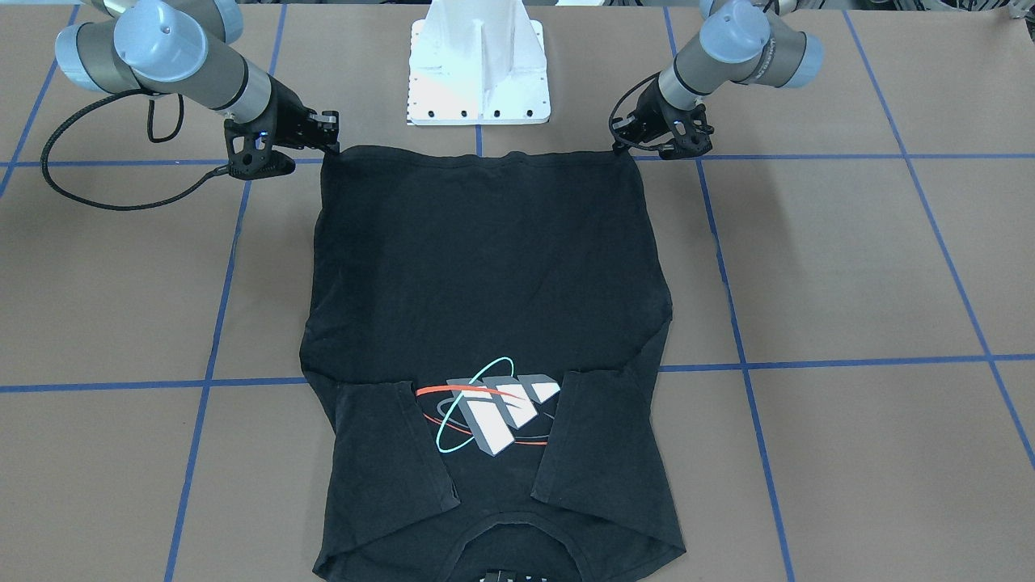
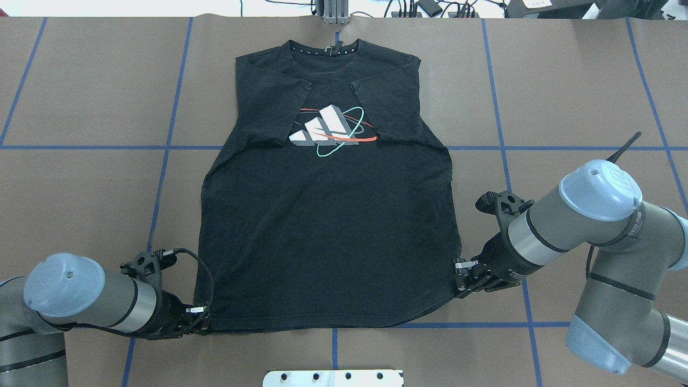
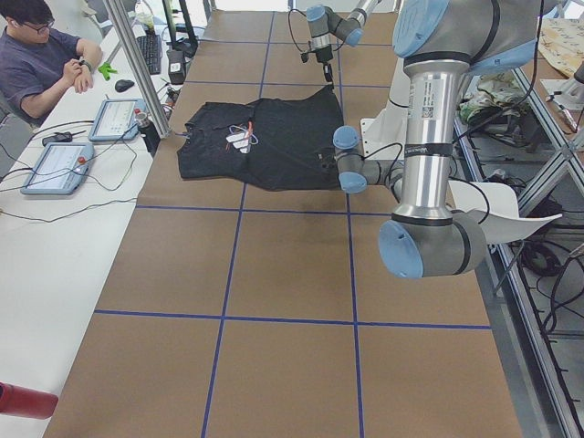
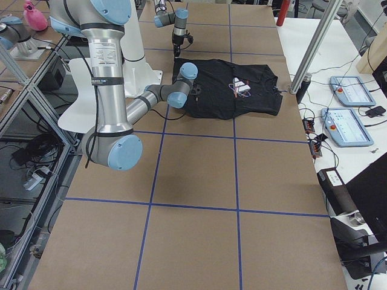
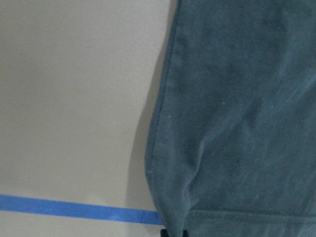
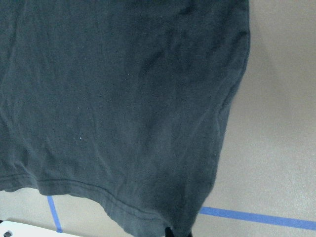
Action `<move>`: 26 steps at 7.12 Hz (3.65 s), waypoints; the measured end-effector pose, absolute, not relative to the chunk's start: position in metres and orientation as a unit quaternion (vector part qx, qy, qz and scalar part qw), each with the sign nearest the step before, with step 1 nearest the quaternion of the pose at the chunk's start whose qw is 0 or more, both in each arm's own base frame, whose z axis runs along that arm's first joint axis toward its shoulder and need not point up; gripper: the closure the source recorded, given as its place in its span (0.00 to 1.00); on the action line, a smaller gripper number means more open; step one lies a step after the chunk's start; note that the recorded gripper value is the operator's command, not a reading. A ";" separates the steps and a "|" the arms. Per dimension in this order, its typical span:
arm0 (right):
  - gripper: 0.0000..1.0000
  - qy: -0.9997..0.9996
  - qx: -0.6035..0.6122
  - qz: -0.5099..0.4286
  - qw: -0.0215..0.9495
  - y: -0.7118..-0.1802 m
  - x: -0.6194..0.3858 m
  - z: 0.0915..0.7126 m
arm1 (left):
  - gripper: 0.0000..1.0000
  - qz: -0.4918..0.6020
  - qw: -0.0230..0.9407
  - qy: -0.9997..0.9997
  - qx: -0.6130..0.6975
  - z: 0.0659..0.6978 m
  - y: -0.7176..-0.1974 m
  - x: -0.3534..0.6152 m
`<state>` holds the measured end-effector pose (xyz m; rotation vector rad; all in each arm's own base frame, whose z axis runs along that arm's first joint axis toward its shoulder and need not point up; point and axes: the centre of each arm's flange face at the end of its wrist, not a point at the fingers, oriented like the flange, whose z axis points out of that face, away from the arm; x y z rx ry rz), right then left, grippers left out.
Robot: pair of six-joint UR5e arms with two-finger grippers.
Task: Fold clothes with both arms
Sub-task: 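Grasp the hem corner nearest the left gripper, then lift both hem corners and carry them toward the collar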
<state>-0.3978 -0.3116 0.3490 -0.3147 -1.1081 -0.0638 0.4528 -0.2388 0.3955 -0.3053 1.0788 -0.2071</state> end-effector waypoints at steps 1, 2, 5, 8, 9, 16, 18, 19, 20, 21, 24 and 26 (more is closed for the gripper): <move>1.00 -0.527 -0.160 -0.036 0.834 -0.309 -0.394 0.347 | 1.00 -0.102 0.838 0.516 -0.144 0.387 -0.240 0.446; 1.00 -0.531 -0.174 -0.043 0.828 -0.308 -0.389 0.344 | 1.00 -0.101 0.835 0.522 -0.144 0.377 -0.240 0.438; 1.00 -0.534 -0.244 -0.053 0.808 -0.291 -0.366 0.338 | 1.00 -0.092 0.827 0.536 -0.144 0.356 -0.229 0.409; 1.00 -0.522 -0.293 -0.046 0.799 -0.269 -0.339 0.344 | 1.00 -0.073 0.823 0.542 -0.156 0.343 -0.206 0.362; 1.00 -0.520 -0.301 -0.047 0.798 -0.262 -0.328 0.347 | 1.00 -0.062 0.820 0.545 -0.166 0.336 -0.198 0.355; 1.00 -0.540 -0.305 -0.050 0.783 -0.264 -0.304 0.363 | 1.00 -0.045 0.795 0.573 -0.197 0.295 -0.191 0.333; 1.00 -0.559 -0.274 -0.017 0.782 -0.312 -0.300 0.359 | 1.00 -0.078 0.783 0.597 -0.157 0.283 -0.235 0.322; 1.00 -0.567 -0.259 0.000 0.782 -0.333 -0.292 0.357 | 1.00 -0.093 0.777 0.607 -0.141 0.278 -0.259 0.323; 1.00 -0.573 -0.245 0.016 0.782 -0.352 -0.285 0.356 | 1.00 -0.106 0.774 0.611 -0.127 0.276 -0.282 0.328; 1.00 -0.576 -0.235 0.030 0.782 -0.369 -0.280 0.357 | 1.00 -0.120 0.774 0.611 -0.116 0.279 -0.306 0.337; 1.00 -0.585 -0.207 0.065 0.782 -0.427 -0.272 0.356 | 1.00 -0.158 0.770 0.614 -0.068 0.282 -0.367 0.319; 1.00 -0.590 -0.190 0.087 0.780 -0.471 -0.269 0.351 | 1.00 -0.185 0.768 0.612 -0.044 0.284 -0.408 0.311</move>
